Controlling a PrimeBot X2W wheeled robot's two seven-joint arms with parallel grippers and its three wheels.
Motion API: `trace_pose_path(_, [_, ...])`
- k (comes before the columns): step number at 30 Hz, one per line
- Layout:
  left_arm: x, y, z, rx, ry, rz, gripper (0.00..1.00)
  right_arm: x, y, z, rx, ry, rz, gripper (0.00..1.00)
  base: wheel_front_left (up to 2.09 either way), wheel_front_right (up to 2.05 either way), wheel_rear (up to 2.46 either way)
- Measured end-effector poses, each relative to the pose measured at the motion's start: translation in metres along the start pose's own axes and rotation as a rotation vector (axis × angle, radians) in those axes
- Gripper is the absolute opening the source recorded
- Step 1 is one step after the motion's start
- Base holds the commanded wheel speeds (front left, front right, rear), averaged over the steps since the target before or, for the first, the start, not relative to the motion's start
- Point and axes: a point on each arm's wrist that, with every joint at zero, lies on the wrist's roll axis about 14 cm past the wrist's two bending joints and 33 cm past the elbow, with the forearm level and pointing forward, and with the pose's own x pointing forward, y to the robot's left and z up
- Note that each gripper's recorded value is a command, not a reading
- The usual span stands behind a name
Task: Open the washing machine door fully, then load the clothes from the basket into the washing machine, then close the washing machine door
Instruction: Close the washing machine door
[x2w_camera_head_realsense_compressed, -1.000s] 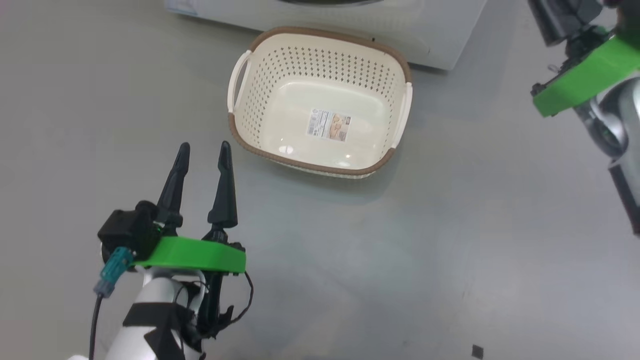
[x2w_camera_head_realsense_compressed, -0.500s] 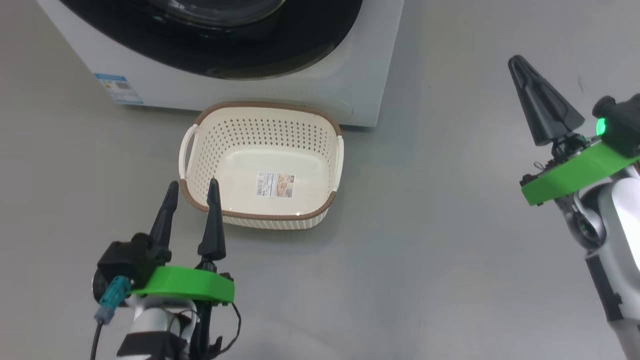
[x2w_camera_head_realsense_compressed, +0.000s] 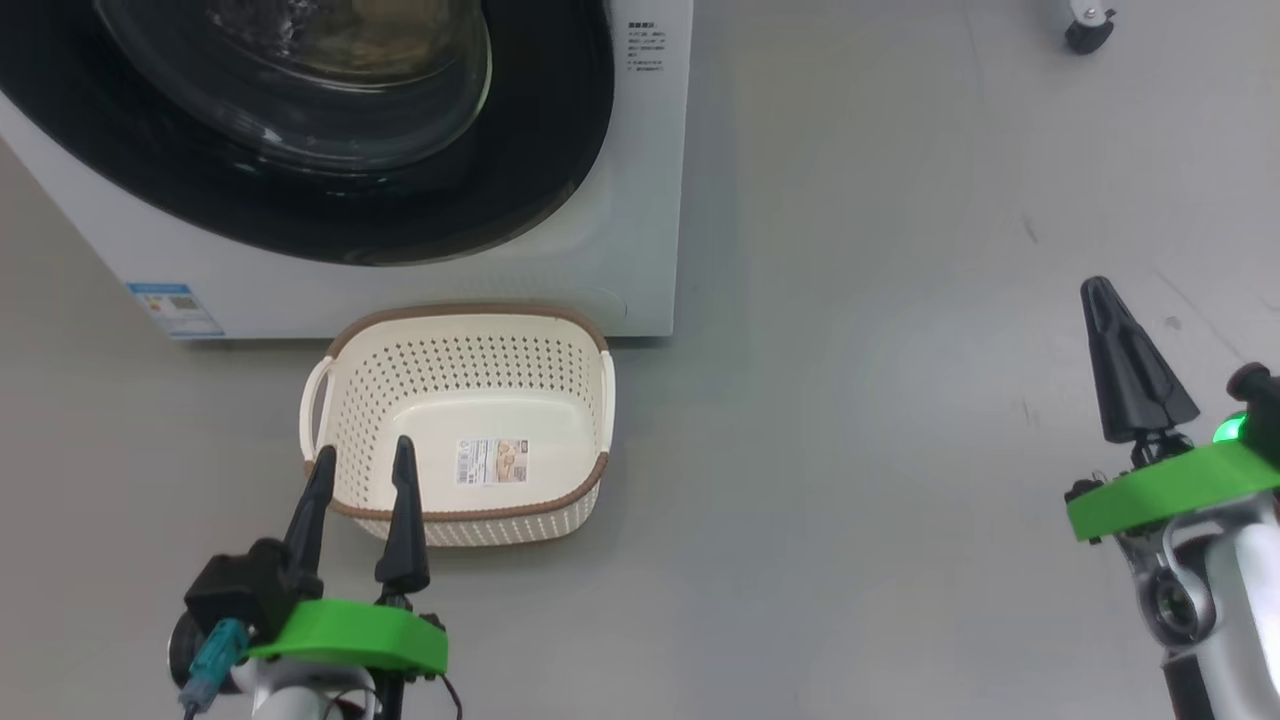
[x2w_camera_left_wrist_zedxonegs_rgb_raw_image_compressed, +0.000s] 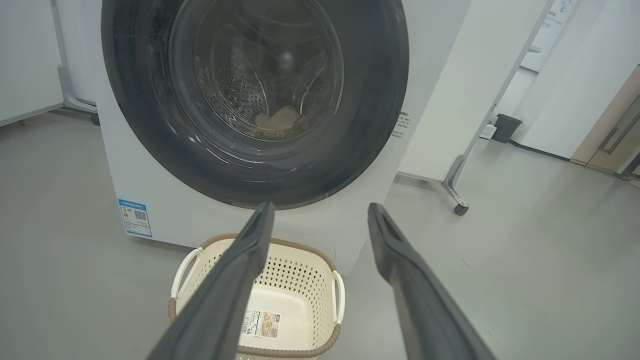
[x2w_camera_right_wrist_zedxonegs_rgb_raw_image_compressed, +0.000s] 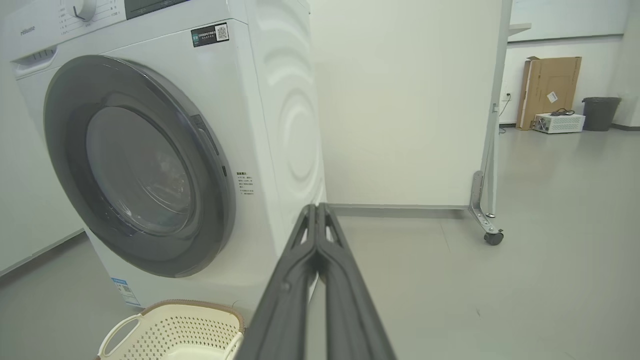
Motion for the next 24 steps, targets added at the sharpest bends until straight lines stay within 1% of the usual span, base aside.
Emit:
trace_pose_path(1, [0.000,0.000,0.000,0.000,0.000,0.000,1.00,0.000,0.000,0.000,0.000,0.000,0.000,0.00,0.00,0.00,0.00])
trace_pose_path(3, [-0.002,-0.002,-0.001,0.005,0.005,-0.004,1.00,-0.011,-0.008,0.000,0.031,-0.003,-0.044,0.00,0.00,0.00,0.00])
trace_pose_path(8, [-0.007,-0.003,-0.003,0.013,0.013,-0.005,1.00,-0.032,-0.021,-0.002,0.075,0.002,-0.113,0.00,0.00,0.00,0.00])
trace_pose_path(18, [-0.013,0.002,-0.004,0.016,0.018,0.014,1.00,-0.049,-0.029,-0.007,0.105,0.014,-0.165,0.00,0.00,0.00,0.00])
trace_pose_path(19, [-0.013,0.002,-0.004,0.016,0.017,0.014,1.00,-0.050,-0.029,-0.008,0.108,0.017,-0.168,0.13,0.00,0.00,0.00])
trace_pose_path(20, [-0.013,0.002,-0.003,0.016,0.017,0.013,1.00,-0.050,-0.030,-0.008,0.109,0.018,-0.173,0.53,0.00,0.00,0.00])
trace_pose_path(21, [-0.013,0.001,-0.003,0.016,0.016,0.013,1.00,-0.051,-0.031,-0.008,0.108,0.017,-0.178,1.00,0.00,0.00,0.00])
trace_pose_path(24, [-0.013,0.002,-0.002,0.017,0.012,0.016,1.00,-0.052,-0.031,-0.009,0.080,0.025,-0.173,1.00,0.00,0.00,0.00])
